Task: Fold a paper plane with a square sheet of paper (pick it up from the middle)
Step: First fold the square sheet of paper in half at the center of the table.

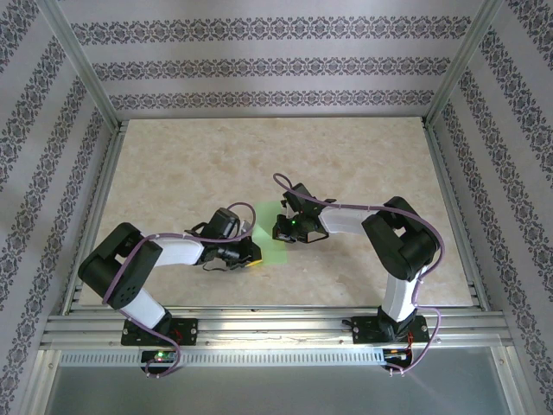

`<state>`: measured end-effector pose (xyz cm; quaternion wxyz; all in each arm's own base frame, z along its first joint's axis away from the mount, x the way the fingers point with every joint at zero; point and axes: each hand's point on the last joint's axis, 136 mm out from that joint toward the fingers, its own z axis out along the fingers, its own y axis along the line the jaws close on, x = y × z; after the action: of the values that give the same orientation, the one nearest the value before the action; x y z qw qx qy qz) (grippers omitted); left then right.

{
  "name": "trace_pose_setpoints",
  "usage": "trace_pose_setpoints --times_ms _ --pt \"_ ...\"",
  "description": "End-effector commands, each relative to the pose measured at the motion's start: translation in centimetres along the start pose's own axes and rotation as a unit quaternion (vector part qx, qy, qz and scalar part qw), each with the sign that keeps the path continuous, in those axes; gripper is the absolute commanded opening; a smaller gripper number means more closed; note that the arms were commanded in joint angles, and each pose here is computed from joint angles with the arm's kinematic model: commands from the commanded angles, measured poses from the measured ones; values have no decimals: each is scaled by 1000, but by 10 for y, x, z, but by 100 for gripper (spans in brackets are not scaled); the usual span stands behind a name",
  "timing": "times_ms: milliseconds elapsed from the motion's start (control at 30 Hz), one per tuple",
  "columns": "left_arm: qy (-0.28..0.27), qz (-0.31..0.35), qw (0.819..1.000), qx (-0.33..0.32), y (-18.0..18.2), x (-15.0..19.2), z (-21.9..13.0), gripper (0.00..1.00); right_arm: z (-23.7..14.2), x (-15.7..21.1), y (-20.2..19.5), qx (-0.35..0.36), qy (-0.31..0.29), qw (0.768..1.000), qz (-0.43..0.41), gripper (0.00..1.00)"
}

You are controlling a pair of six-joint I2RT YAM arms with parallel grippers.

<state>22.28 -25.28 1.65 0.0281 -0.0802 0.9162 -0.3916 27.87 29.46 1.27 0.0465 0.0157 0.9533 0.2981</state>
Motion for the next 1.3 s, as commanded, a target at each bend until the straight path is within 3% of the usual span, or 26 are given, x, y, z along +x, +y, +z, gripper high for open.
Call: trace_pose_setpoints --times_ms 0,333,467,567,700,867,1267 --pt "39 -10 998 -43 32 31 0 12 4 29 -59 107 38 993 31 0" --pt "43 33 997 -51 23 44 -21 13 3 32 -63 114 45 992 26 0" --pt "-29 58 996 -66 -3 10 -46 16 2 32 -62 115 47 992 23 0" --pt "-70 54 996 -21 -27 -26 -57 19 2 32 -60 109 49 993 21 0" --pt "-63 41 997 26 -44 -60 -47 16 2 31 -58 106 50 993 20 0" --pt "-54 48 997 15 -46 -82 -30 15 3 34 -58 103 56 993 16 0" --pt "-51 34 998 -17 -13 -98 -5 15 3 34 -55 99 60 993 13 0"
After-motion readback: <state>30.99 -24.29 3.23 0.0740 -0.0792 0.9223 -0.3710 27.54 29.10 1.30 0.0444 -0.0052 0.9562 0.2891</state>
